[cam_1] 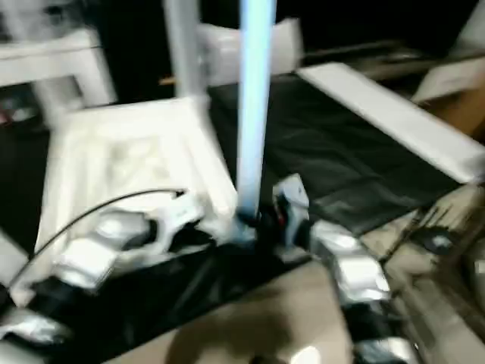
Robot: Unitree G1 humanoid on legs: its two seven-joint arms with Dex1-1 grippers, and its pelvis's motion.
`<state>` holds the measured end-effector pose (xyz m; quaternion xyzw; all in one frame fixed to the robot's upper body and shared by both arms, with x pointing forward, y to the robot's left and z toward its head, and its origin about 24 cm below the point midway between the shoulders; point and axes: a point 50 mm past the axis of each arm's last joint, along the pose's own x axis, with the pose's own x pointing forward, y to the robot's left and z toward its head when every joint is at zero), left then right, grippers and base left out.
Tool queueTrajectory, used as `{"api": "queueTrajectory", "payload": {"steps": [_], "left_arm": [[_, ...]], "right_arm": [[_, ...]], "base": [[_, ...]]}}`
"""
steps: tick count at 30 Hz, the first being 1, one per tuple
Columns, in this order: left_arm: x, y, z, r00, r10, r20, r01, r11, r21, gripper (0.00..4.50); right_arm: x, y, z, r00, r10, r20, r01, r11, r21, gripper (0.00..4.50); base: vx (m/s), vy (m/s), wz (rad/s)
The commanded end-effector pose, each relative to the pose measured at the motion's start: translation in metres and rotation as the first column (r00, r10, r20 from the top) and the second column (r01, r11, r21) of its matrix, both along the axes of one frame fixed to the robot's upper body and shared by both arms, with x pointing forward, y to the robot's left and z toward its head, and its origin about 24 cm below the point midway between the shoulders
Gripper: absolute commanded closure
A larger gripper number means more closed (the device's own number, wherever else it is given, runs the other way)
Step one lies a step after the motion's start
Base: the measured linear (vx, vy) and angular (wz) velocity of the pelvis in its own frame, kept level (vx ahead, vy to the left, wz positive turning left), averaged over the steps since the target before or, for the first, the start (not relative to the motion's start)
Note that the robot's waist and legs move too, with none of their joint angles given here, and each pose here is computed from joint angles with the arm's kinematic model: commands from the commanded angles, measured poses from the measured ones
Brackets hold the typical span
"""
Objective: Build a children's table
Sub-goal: Rotate leg to tighten
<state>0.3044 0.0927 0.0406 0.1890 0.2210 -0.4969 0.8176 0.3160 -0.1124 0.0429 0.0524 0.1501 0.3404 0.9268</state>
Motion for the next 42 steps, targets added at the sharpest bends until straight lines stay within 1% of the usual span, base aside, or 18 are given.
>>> {"api": "queueTrajectory", "payload": {"steps": [1, 3, 7, 11, 14, 16, 18, 21, 23, 27, 29, 30, 31, 32, 34, 35, 38, 42], "left_arm": [[-0.010, -0.057, 0.010, 0.987, -0.155, 0.036, 0.158, 0.984, -0.077, 4.50], [-0.006, -0.064, 0.013, 0.991, -0.108, 0.078, 0.112, 0.992, -0.060, 4.50], [-0.005, -0.060, 0.011, 0.991, -0.100, 0.085, 0.104, 0.994, -0.040, 4.50], [-0.002, -0.045, 0.006, 0.987, -0.116, 0.113, 0.113, 0.993, 0.027, 4.50], [0.000, -0.035, 0.003, 0.985, -0.132, 0.113, 0.126, 0.990, 0.059, 4.50], [-0.001, -0.030, 0.002, 0.981, -0.158, 0.110, 0.151, 0.986, 0.073, 4.50], [-0.003, -0.022, 0.000, 0.970, -0.219, 0.104, 0.210, 0.974, 0.091, 4.50], [-0.006, -0.017, -0.001, 0.958, -0.272, 0.092, 0.263, 0.959, 0.102, 4.50], [-0.010, -0.011, -0.001, 0.926, -0.367, 0.083, 0.358, 0.927, 0.111, 4.50], [-0.014, 0.000, 0.000, 0.864, -0.502, 0.044, 0.493, 0.859, 0.140, 4.50], [-0.015, 0.003, 0.001, 0.846, -0.533, 0.036, 0.522, 0.839, 0.151, 4.50], [-0.016, 0.004, 0.002, 0.820, -0.571, 0.032, 0.560, 0.814, 0.152, 4.50], [-0.016, 0.004, 0.002, 0.820, -0.571, 0.032, 0.560, 0.814, 0.152, 4.50], [-0.019, 0.006, 0.004, 0.786, -0.618, 0.020, 0.610, 0.779, 0.146, 4.50], [-0.023, 0.007, 0.006, 0.743, -0.670, 0.002, 0.664, 0.736, 0.131, 4.50], [-0.024, 0.007, 0.006, 0.738, -0.675, 0.001, 0.669, 0.732, 0.130, 4.50], [-0.028, 0.006, 0.008, 0.690, -0.724, -0.008, 0.719, 0.684, 0.122, 4.50], [-0.032, 0.002, 0.010, 0.655, -0.756, -0.010, 0.752, 0.650, 0.107, 4.50]], "right_arm": [[0.007, 0.019, -0.008, 0.993, -0.095, -0.065, 0.096, 0.995, 0.007, 2.57], [0.010, 0.025, -0.007, 0.989, -0.134, -0.066, 0.136, 0.990, 0.028, 2.01], [0.008, 0.020, -0.006, 0.992, -0.121, -0.040, 0.123, 0.991, 0.046, 1.69], [0.002, -0.001, -0.005, 0.998, -0.058, 0.018, 0.057, 0.998, 0.039, 1.27], [-0.004, -0.019, 0.000, 0.998, 0.003, 0.068, -0.006, 0.999, 0.041, 1.11], [-0.007, -0.029, 0.003, 0.995, 0.050, 0.090, -0.053, 0.998, 0.034, 0.83], [-0.014, -0.045, 0.010, 0.984, 0.140, 0.107, -0.141, 0.990, 0.008, 0.74], [-0.019, -0.056, 0.016, 0.972, 0.206, 0.117, -0.207, 0.978, -0.003, 0.49], [-0.023, -0.067, 0.022, 0.947, 0.295, 0.128, -0.291, 0.955, -0.049, 0.33], [-0.031, -0.077, 0.033, 0.869, 0.482, 0.115, -0.472, 0.876, -0.103, 0.33], [-0.032, -0.078, 0.035, 0.844, 0.525, 0.107, -0.515, 0.850, -0.110, 0.33], [-0.033, -0.078, 0.037, 0.823, 0.559, 0.099, -0.548, 0.828, -0.118, 0.49], [-0.033, -0.078, 0.037, 0.823, 0.559, 0.099, -0.548, 0.828, -0.118, 0.59], [-0.034, -0.077, 0.038, 0.795, 0.601, 0.082, -0.591, 0.798, -0.118, 0.67], [-0.035, -0.075, 0.039, 0.755, 0.653, 0.056, -0.644, 0.755, -0.118, 0.72], [-0.035, -0.074, 0.039, 0.751, 0.658, 0.052, -0.649, 0.751, -0.119, 0.98], [-0.036, -0.069, 0.033, 0.712, 0.702, 0.015, -0.694, 0.708, -0.130, 1.10], [-0.037, -0.059, 0.029, 0.682, 0.731, 0.008, -0.726, 0.678, -0.111, 1.50]], "base": [[0.057, 0.091, -0.41], [0.029, 0.046, -0.20], [0.075, -0.042, 0.04], [0.029, 0.019, -0.06], [0.006, 0.013, 0.08], [0.000, 0.000, 0.00], [0.000, 0.000, 0.00], [0.000, 0.000, 0.00], [0.000, 0.000, 0.00], [0.000, 0.000, 0.00], [0.000, 0.000, 0.00], [0.000, 0.000, 0.00], [0.000, 0.000, 0.00], [0.000, 0.000, 0.00], [0.000, 0.000, 0.00], [0.000, 0.000, 0.00], [0.000, 0.000, 0.00], [0.000, 0.000, 0.00]]}}
